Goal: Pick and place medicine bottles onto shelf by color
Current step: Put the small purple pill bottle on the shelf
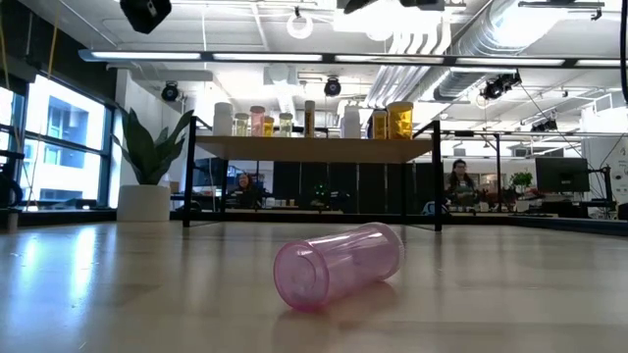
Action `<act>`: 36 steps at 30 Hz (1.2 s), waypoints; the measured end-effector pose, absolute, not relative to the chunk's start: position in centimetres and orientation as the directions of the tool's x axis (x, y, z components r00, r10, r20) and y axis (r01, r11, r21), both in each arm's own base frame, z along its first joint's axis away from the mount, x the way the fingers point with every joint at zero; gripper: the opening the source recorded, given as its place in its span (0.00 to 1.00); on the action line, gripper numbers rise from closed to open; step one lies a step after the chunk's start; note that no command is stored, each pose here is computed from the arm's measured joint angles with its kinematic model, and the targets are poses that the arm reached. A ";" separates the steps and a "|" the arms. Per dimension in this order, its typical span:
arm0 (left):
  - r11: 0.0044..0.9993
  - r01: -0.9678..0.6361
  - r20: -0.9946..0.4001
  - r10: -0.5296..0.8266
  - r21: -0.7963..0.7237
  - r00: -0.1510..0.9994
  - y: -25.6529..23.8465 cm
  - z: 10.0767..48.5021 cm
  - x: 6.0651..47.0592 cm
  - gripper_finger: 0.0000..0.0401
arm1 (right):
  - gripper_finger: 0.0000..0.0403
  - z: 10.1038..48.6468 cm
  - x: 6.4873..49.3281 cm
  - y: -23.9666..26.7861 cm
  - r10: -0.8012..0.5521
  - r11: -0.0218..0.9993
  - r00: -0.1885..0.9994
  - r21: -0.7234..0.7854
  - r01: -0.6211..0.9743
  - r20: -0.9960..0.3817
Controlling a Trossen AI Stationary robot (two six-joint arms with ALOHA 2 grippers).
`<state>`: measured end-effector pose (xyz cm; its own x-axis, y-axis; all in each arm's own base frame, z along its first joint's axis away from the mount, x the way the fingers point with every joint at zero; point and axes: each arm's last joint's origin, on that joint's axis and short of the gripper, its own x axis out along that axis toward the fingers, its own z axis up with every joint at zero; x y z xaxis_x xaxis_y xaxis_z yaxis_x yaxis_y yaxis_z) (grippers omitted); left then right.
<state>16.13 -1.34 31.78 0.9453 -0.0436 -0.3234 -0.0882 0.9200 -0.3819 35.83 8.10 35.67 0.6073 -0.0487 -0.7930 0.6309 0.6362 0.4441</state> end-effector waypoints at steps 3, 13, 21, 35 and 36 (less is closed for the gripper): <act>0.911 -0.061 -0.317 -0.079 -0.409 0.945 -1.9 31.7 16.1 0.47 | 0.47 34.9 36.0 10.0 -0.025 0.626 0.592 0.450 0.637 -0.805; 0.917 -0.039 -0.331 -0.103 -0.397 0.938 -3.2 31.4 16.2 0.47 | 0.47 32.5 35.7 15.3 0.036 0.532 0.538 0.472 0.703 -0.842; 0.917 -0.035 -0.335 -0.109 -0.397 0.936 -3.3 31.4 16.2 0.47 | 0.47 30.7 35.7 17.8 0.075 0.477 0.493 0.466 0.746 -0.867; 0.924 -0.036 -0.344 -0.106 -0.381 0.933 -3.3 31.3 16.2 0.47 | 0.47 27.9 35.9 21.0 0.144 0.213 0.422 0.445 0.870 -0.895; 0.925 -0.036 -0.346 -0.105 -0.379 0.932 -3.3 31.3 16.2 0.47 | 0.47 27.8 35.9 21.2 0.145 0.199 0.419 0.441 0.875 -0.896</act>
<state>16.17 -3.30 31.29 0.9322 -0.1055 -0.3461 -0.0362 0.9246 -0.3792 35.86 21.24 27.75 0.4191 0.1445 -0.8964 0.8750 0.1993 0.4412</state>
